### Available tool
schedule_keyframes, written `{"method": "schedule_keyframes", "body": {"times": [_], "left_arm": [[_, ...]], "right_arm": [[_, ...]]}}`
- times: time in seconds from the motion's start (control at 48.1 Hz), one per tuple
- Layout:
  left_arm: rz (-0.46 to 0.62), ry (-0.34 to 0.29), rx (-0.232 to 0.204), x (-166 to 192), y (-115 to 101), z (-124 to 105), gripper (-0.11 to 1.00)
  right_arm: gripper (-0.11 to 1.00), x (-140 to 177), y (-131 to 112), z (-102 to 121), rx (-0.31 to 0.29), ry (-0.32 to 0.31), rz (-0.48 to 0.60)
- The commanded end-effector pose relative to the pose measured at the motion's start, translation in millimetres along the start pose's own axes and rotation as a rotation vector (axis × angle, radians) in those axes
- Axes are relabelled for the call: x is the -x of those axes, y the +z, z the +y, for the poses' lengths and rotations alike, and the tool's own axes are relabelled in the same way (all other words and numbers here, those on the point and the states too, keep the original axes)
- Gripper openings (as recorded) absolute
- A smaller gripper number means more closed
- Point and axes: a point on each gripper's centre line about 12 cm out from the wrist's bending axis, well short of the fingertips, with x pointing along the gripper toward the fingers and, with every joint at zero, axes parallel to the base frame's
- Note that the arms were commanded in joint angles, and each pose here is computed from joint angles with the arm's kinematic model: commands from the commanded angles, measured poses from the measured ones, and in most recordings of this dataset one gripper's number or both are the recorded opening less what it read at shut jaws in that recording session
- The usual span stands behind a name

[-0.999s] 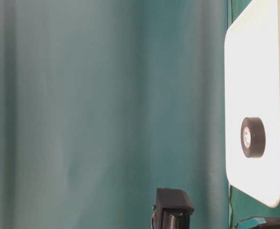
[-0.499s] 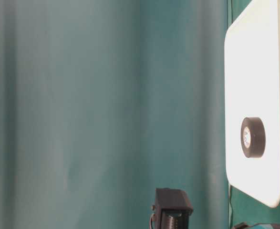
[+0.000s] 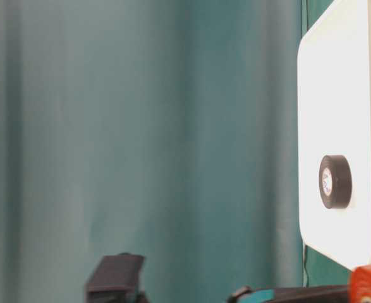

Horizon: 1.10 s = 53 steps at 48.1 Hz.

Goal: Put the tape into the white case with the left arm.
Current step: 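Carry the red tape into the tray beside the black roll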

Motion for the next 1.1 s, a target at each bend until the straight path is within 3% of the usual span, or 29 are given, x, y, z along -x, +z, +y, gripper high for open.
{"method": "schedule_keyframes", "body": {"times": [0.0,0.229,0.874,1.082], "left_arm": [[-0.04,-0.002,-0.004,12.4,14.3,-1.1,0.26],[-0.042,0.041,0.044,10.9,18.9,21.2,0.25],[-0.047,0.251,0.281,-8.6,23.4,143.0,0.25],[-0.051,0.288,0.299,-16.8,23.5,167.6,0.25]], "right_arm": [[-0.09,-0.6,4.6,-0.5,0.0,-0.002,-0.012],[-0.09,-0.6,4.6,-0.5,-0.002,-0.002,-0.012],[-0.09,-0.6,4.0,-0.4,-0.002,-0.002,-0.011],[-0.09,-0.6,4.0,-0.4,0.0,-0.002,-0.011]]}}
